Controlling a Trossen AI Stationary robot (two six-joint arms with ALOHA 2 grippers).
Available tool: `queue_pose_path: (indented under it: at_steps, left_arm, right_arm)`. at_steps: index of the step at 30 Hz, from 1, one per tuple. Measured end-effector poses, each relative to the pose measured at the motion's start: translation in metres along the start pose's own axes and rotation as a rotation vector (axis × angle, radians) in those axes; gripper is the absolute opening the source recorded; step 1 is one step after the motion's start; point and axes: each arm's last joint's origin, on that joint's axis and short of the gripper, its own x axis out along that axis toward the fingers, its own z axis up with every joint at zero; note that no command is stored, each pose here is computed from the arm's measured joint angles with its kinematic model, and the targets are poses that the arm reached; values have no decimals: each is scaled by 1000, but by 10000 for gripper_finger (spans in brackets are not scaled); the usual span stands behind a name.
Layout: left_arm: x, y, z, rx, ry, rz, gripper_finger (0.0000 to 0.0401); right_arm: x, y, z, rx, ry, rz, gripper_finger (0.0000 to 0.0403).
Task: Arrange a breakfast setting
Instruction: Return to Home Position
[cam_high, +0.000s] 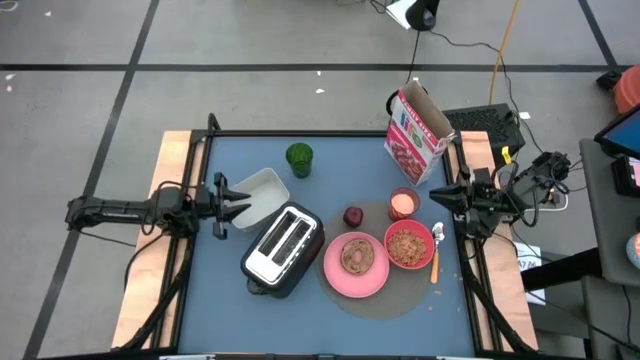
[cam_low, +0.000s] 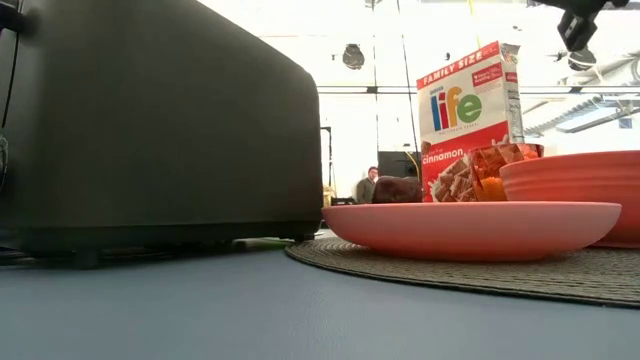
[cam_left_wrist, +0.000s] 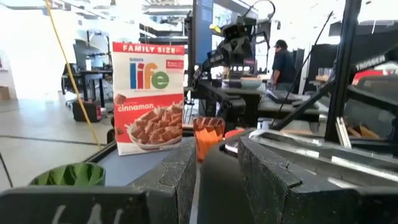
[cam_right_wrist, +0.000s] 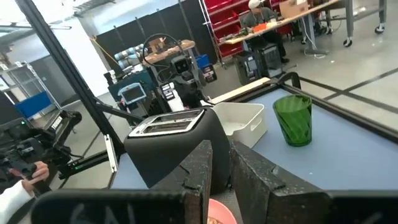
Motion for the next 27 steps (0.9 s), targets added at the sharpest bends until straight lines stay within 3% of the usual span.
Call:
queue_pose_path:
  at_steps: [8, 16, 27]
  left_arm:
    - [-7, 0, -4, 15, 42, -8, 124]
    - [-11, -2, -5, -14, 47, -99, 124]
    - [-11, -2, -5, -8, 46, -103, 124]
  right_arm:
    - [0, 1, 3, -46, -23, 11, 55]
    - [0, 2, 4, -121, -37, 12, 55]
    - [24, 8, -19, -280, -119, -118, 55]
